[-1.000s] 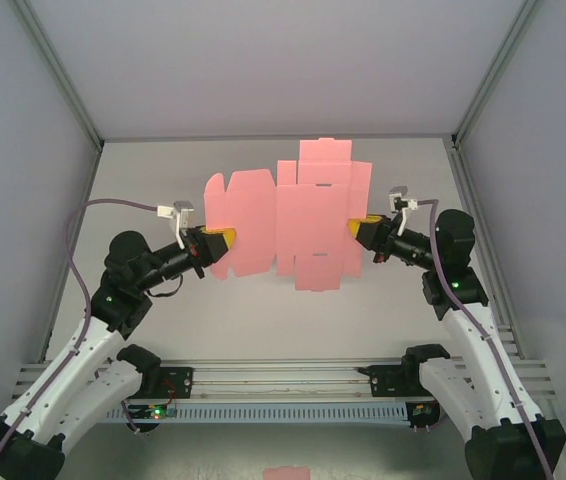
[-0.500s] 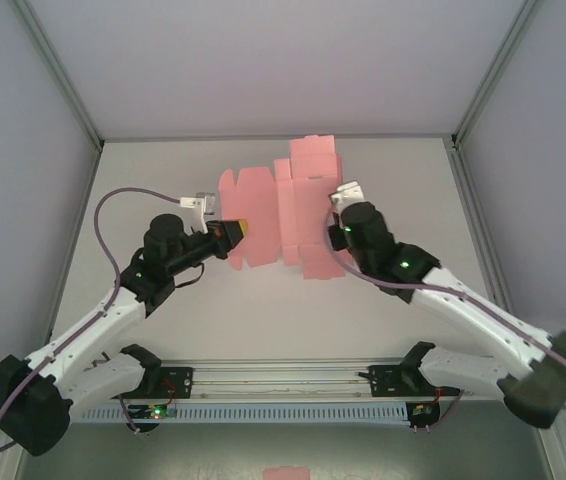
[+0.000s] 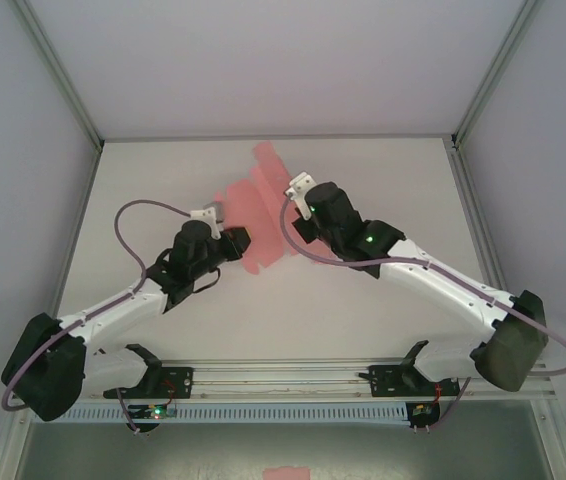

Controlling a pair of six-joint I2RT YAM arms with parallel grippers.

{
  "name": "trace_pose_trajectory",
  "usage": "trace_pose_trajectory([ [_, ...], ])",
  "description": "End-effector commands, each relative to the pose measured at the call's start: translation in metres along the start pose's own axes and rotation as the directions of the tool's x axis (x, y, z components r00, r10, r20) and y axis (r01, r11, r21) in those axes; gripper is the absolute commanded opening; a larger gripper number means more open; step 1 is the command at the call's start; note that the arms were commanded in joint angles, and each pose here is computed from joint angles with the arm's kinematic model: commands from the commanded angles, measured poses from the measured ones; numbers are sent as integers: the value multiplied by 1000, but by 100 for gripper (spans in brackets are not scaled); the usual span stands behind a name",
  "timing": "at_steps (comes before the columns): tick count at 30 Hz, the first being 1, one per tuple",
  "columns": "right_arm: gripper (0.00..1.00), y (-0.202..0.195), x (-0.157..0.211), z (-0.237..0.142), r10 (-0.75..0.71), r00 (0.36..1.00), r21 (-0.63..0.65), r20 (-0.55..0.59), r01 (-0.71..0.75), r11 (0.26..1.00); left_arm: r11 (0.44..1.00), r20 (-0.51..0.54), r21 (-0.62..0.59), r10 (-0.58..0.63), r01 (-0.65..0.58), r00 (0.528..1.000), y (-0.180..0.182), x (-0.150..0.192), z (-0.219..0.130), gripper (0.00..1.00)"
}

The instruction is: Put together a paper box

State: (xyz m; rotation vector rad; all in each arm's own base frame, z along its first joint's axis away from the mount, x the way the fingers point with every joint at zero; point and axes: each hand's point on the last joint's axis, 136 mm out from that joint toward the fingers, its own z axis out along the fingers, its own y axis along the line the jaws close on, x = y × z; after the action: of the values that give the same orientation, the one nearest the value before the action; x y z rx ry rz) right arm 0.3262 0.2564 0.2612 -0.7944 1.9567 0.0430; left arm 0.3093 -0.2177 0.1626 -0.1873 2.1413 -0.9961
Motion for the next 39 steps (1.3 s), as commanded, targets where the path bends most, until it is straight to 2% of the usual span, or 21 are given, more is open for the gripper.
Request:
trace_pose_trajectory([
  [1, 0, 12, -38, -10, -150, 983, -70, 105, 158, 985, 995, -109, -102, -34, 23, 993, 27, 37, -1, 16],
  [2, 0, 9, -36, -9, -184, 979, -69, 88, 191, 979, 990, -106, -138, -39, 24, 994, 35, 39, -5, 18],
  [4, 0, 9, -30, -7, -281, 957, -98, 69, 287, 953, 980, -98, -197, -41, 21, 994, 48, 42, -16, 39],
  [6, 0, 16, -20, -8, -405, 912, -153, 70, 411, 899, 971, -82, -238, -41, 20, 996, 58, 44, -29, 47],
  [8, 0, 17, -14, -6, -489, 870, -168, 65, 493, 854, 966, -71, -260, -39, 19, 997, 62, 45, -44, 68],
  [11, 0, 13, -8, -7, -580, 814, -203, 23, 572, 795, 948, -38, -319, -32, 18, 999, 72, 43, -73, 82],
  [13, 0, 14, -7, -8, -626, 779, -237, 30, 614, 753, 937, 5, -348, -16, 17, 1000, 75, 38, -93, 100],
  [16, 0, 20, 0, -16, -700, 712, -325, 50, 674, 663, 951, 61, -309, 20, 0, 998, 64, 27, -116, 100],
  [20, 0, 32, 17, -25, -801, 589, -452, 109, 747, 487, 981, 124, -189, 77, -53, 989, 27, 4, -134, 100],
  [22, 0, 33, 18, -19, -824, 551, -450, 131, 774, 446, 982, 152, -181, 81, -52, 985, 14, -10, -138, 100],
  [27, 0, 32, 5, 20, -846, 511, -320, 153, 835, 447, 958, 123, -282, 93, -55, 988, 10, -29, -131, 100],
  [30, 0, 33, -1, 41, -818, 548, -217, 175, 832, 511, 941, 109, -335, 94, -53, 990, 15, -33, -122, 100],
  [32, 0, 35, 0, 51, -803, 563, -159, 195, 826, 540, 945, 108, -317, 123, -83, 987, 10, -37, -116, 100],
  [33, 0, 38, 5, 54, -800, 562, -152, 210, 827, 541, 951, 98, -283, 160, -127, 982, 2, -39, -112, 100],
  [35, 0, 46, 19, 52, -790, 566, -226, 236, 823, 521, 939, 49, -173, 309, -296, 950, -24, -39, -106, 100],
  [37, 0, 50, 29, 49, -761, 606, -336, 233, 784, 522, 895, 24, -106, 439, -434, 898, -43, -42, -102, 100],
  [39, 0, 49, 35, 51, -755, 622, -388, 207, 761, 520, 833, -13, -52, 550, -550, 835, -55, -40, -92, 98],
])
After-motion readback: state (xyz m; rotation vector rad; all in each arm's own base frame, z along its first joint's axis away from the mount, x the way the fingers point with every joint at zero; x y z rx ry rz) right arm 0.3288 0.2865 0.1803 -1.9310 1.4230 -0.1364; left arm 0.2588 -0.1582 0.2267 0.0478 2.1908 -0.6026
